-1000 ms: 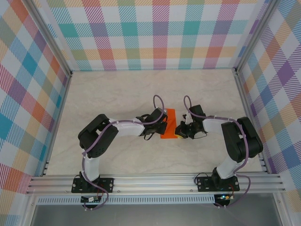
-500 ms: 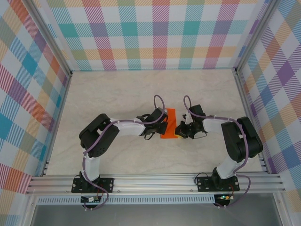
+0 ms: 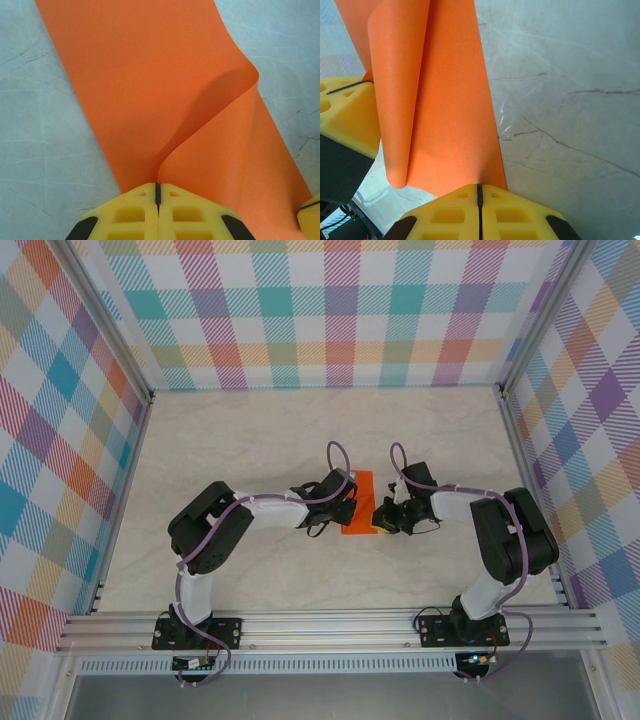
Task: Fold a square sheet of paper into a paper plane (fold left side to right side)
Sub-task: Fold the triangle a second time at the center of the table.
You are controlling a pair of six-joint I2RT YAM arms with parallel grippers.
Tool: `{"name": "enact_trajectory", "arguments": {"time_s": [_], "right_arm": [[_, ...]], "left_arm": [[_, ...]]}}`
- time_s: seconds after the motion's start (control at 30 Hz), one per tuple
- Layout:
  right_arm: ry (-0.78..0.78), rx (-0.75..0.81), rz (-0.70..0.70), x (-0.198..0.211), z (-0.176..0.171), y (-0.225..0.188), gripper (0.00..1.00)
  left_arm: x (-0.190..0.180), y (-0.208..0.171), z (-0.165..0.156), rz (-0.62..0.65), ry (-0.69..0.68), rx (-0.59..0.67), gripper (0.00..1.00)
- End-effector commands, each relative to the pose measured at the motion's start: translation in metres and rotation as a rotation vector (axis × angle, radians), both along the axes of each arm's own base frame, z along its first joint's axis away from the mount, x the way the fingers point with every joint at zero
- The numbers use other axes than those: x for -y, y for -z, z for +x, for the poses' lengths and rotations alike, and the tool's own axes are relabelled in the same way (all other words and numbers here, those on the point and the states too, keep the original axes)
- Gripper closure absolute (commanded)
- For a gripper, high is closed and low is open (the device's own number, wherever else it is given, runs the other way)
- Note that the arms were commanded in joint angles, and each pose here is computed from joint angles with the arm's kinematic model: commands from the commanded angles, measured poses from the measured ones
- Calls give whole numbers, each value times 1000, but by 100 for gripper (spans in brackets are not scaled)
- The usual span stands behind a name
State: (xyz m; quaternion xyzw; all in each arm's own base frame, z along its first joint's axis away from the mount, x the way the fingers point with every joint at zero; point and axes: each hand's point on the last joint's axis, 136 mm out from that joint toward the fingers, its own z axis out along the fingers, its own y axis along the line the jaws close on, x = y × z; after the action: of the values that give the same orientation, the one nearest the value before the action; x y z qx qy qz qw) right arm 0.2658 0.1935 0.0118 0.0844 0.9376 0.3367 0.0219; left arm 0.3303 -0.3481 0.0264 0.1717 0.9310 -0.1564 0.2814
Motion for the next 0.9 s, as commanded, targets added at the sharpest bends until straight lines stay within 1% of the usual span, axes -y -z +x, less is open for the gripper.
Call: {"name": "enact_trajectory", "arguments": {"time_s": [0.0,0.87], "right_arm": [[-14,-99,-111,15,-24,28,93],[-16,-103,-116,15,-25,28,93]], "left_arm": [[4,-7,9,-17,0,16,100],[3,-2,11,-6,-4,15,100]]}}
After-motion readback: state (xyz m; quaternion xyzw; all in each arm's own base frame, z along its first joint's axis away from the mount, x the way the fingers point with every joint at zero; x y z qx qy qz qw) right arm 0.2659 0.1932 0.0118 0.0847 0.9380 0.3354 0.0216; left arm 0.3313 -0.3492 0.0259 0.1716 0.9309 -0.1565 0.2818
